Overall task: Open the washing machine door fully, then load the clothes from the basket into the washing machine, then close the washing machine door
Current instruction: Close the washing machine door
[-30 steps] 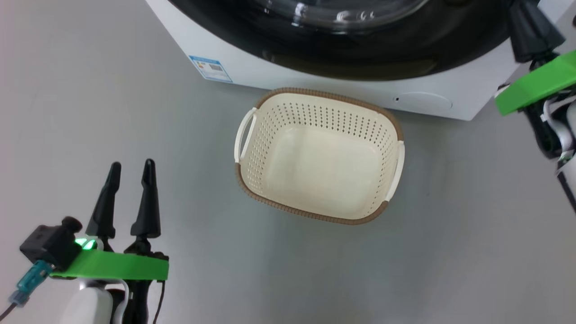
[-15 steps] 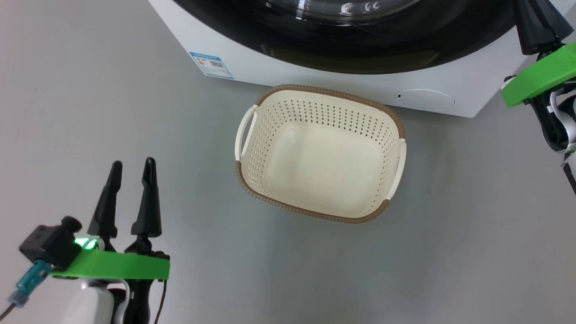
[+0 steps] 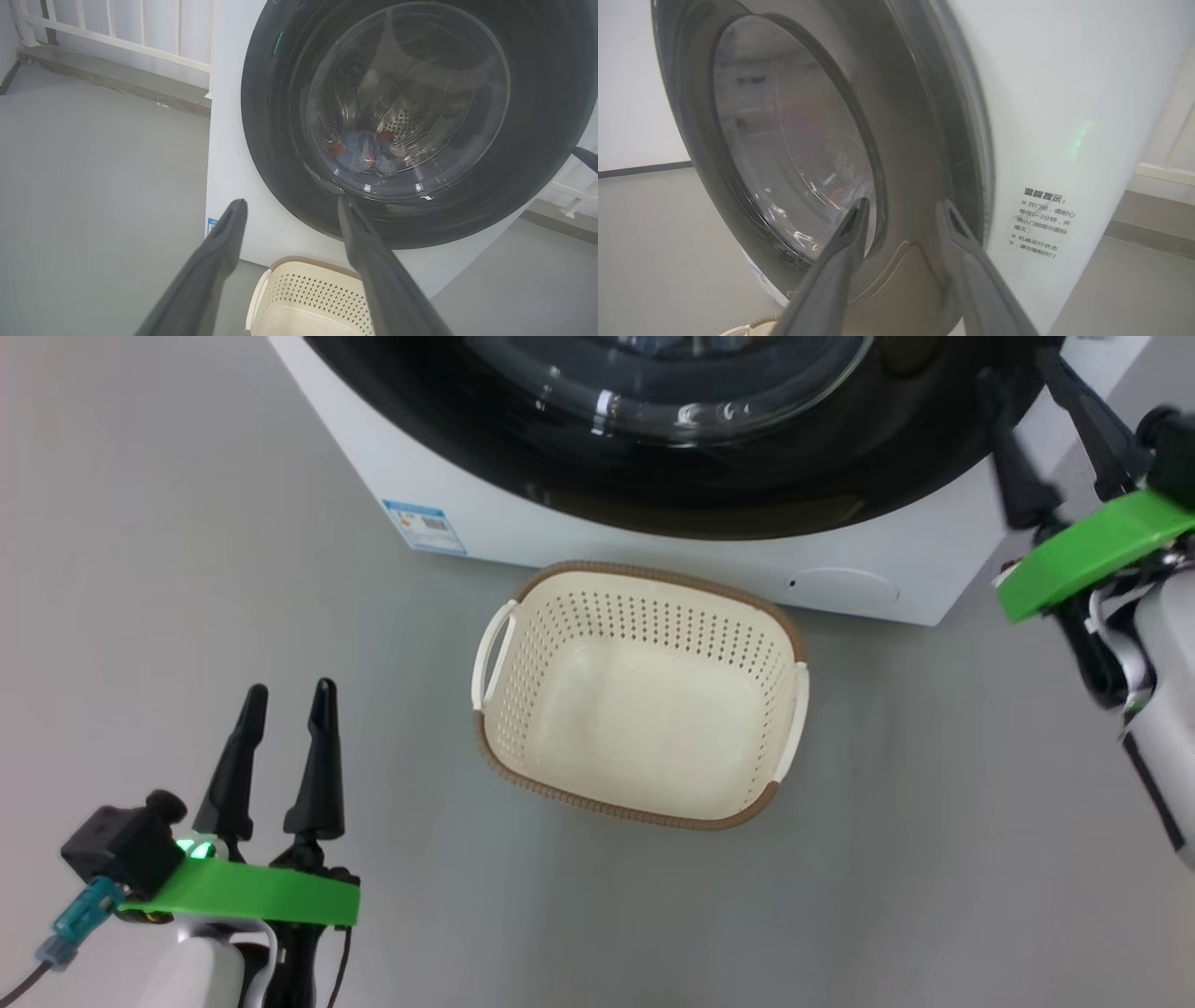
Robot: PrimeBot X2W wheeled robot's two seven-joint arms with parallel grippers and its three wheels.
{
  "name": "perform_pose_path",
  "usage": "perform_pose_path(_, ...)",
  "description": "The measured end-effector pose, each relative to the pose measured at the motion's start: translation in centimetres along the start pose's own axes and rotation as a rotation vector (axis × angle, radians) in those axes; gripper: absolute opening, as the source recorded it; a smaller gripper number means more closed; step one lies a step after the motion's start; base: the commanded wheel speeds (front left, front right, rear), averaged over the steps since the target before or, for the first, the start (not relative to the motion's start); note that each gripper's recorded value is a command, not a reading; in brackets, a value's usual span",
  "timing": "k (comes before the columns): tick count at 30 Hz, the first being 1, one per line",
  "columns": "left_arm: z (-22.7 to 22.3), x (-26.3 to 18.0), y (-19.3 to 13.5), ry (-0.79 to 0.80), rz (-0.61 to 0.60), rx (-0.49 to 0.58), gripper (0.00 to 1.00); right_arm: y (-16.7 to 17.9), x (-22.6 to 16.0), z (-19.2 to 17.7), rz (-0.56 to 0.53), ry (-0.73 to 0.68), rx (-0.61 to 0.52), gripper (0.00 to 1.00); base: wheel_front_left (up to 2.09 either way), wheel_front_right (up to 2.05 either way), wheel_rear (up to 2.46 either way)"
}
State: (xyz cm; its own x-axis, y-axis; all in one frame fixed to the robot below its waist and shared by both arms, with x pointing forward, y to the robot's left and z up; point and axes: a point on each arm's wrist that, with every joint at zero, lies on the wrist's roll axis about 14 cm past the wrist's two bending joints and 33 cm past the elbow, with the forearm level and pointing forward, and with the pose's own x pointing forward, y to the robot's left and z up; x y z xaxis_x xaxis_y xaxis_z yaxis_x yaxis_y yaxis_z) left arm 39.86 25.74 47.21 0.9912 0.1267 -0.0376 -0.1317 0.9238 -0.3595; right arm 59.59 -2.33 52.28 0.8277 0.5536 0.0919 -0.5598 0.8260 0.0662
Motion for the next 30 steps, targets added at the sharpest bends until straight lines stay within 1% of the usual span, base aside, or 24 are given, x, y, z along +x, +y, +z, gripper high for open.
perform_pose_path(9, 0.9, -0.1, -1.7, -0.017, -0.068, 0.013, 1.0, 0.5, -4.1, 1.1, -0.03, 0.002, 0.017, 1.0, 0.0, 0.0, 0.0)
perform_pose_path(12, 0.7, -0.2, -2.6, -0.013, -0.096, 0.014, 1.0, -0.2, -5.9, 1.6, -0.063, 0.002, 0.013, 1.0, 0.0, 0.0, 0.0)
perform_pose_path(15, 0.4, -0.3, -3.5, -0.006, -0.127, 0.043, 1.0, -0.5, -7.8, 2.0, -0.084, 0.002, 0.0, 1.0, 0.0, 0.0, 0.0)
perform_pose_path(20, 0.6, -0.3, -5.2, -0.014, -0.169, 0.035, 1.0, -0.7, -10.9, 2.9, -0.134, -0.02, 0.015, 1.0, 0.0, 0.0, 0.0)
perform_pose_path(30, 0.8, -0.9, -8.5, -0.028, -0.256, 0.002, 1.0, -2.3, -16.8, 5.4, -0.256, -0.09, 0.011, 1.0, 0.0, 0.0, 0.0)
